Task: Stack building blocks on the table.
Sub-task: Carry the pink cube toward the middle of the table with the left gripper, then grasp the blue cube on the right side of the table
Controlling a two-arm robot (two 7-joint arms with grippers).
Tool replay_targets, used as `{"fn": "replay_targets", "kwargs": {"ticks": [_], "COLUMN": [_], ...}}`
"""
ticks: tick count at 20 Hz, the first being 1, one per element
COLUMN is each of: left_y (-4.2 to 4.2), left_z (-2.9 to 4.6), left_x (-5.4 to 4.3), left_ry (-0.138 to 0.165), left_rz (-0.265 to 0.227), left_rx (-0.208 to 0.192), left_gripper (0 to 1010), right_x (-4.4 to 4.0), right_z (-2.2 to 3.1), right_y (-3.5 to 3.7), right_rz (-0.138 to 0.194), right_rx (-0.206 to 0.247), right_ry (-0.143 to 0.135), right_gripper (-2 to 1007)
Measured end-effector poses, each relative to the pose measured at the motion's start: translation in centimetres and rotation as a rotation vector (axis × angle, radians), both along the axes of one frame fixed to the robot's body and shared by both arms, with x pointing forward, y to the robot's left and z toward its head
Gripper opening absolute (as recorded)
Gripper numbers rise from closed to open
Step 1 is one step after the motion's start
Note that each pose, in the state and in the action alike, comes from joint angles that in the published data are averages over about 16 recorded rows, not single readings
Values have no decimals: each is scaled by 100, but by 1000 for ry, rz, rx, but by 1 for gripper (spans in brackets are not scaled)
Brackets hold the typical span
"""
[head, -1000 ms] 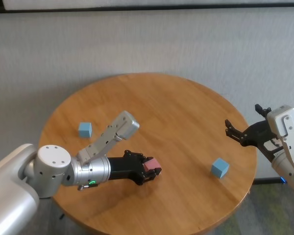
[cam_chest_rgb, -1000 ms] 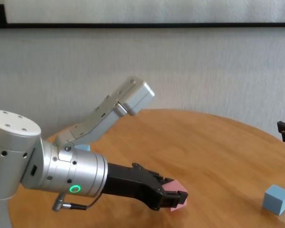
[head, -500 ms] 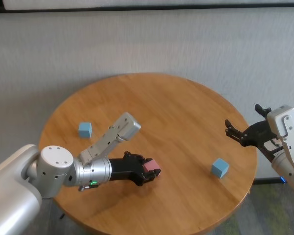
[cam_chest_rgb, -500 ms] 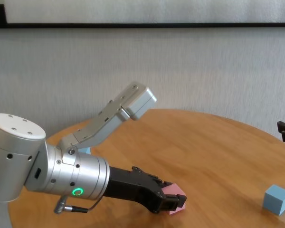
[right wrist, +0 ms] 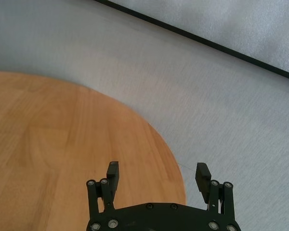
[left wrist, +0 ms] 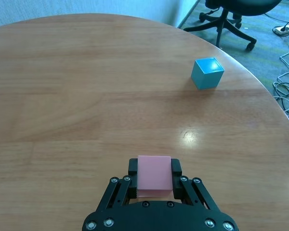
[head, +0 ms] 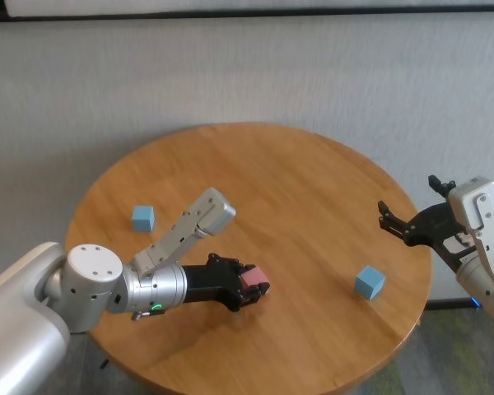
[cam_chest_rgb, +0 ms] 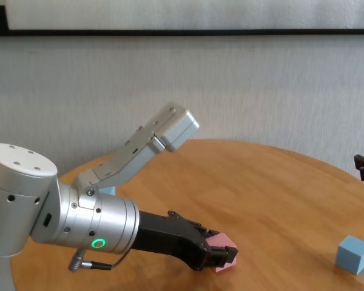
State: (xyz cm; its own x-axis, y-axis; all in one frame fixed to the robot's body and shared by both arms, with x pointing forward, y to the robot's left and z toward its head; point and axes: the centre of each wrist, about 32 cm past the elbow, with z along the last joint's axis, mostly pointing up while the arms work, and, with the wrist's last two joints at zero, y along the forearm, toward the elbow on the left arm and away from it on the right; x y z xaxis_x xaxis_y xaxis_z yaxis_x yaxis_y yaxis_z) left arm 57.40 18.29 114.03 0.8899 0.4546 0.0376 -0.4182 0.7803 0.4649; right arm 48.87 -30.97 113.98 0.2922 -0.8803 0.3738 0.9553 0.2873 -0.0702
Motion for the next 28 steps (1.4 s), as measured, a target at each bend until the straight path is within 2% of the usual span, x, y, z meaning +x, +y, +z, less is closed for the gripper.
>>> {"fn": "replay_targets", "kwargs": {"ticks": [6, 11, 16, 23, 25, 28], "left_y": [2, 2, 2, 27, 46, 88], "left_z": [4, 7, 28, 82, 101, 129], "left_x": [-2, -5, -35, -124, -165, -236], "left_ry": [-2, -3, -4, -18, -37, -81], "left_rz": [1, 0, -6, 14, 34, 81], "left_rx": [-1, -3, -22, -93, -124, -172], "left_gripper": [568, 727, 874, 982, 994, 1000], "right_x": [0, 0, 0, 0, 0, 0], "right_z": [0, 0, 0, 0, 0, 0], "right_y": [0, 0, 0, 0, 0, 0], "right_rz": [0, 0, 0, 0, 0, 0], "right_rx": [0, 0, 0, 0, 0, 0], "right_ry": [0, 0, 0, 0, 0, 0], "right_gripper": [1005, 1005, 1005, 1005, 1005, 1005]}}
